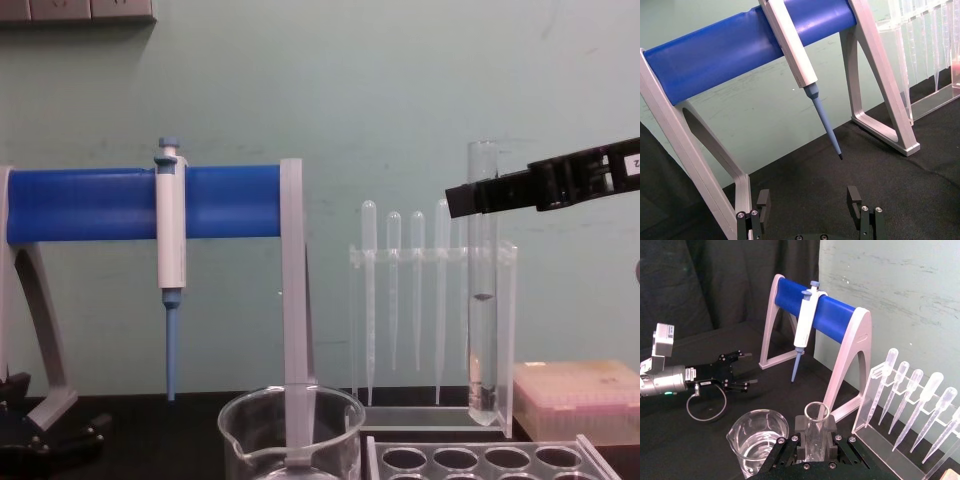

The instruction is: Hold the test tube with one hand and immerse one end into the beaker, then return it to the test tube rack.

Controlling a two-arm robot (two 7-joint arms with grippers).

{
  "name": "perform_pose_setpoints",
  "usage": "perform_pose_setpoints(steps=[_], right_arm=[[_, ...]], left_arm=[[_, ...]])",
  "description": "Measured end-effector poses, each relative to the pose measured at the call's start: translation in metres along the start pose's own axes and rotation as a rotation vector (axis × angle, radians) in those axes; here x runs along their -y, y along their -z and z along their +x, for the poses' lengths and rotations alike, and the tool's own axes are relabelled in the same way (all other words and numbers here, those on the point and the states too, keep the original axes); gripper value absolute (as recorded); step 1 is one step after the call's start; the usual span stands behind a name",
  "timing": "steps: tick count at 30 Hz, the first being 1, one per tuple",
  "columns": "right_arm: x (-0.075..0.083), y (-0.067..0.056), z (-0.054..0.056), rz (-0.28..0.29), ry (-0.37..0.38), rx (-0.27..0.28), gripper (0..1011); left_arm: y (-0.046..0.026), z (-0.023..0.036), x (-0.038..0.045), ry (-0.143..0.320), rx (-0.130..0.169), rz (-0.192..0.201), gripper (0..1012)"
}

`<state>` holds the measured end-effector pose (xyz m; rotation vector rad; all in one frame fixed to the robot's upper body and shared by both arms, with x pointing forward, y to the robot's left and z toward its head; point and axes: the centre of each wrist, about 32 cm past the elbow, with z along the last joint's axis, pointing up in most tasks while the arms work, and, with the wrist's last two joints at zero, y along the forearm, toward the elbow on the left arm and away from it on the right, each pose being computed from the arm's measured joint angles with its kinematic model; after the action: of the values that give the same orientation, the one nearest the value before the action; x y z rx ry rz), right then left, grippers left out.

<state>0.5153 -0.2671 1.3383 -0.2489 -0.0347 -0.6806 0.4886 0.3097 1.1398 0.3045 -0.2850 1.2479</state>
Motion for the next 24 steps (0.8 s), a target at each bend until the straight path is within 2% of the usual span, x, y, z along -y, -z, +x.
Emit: perform_pose_setpoints(steps=[7,13,17,22,24], right_arm=[[-0.002,-0.002,0.0,0.008,-0.008,0.01,224],[-0.009,-0.014,-0.003,0.029,-0.044,0.038,224],[-0.018,-0.027,-0.009,0.041,-0.079,0.057,224],[-0.033,-0.038,-0.016,0.054,-0.12,0.057,224],[-0.035,-0.039,-0.016,0.056,-0.124,0.057,224]], left_arm=[[0.0,0.0,0.0,0.0,0.0,0.0,1000],[0.0,0.0,0.0,0.0,0.0,0.0,1000],[0.0,0.0,0.0,0.0,0.0,0.0,1000],[0.0,0.0,0.0,0.0,0.0,0.0,1000],[0.0,0.0,0.0,0.0,0.0,0.0,1000]])
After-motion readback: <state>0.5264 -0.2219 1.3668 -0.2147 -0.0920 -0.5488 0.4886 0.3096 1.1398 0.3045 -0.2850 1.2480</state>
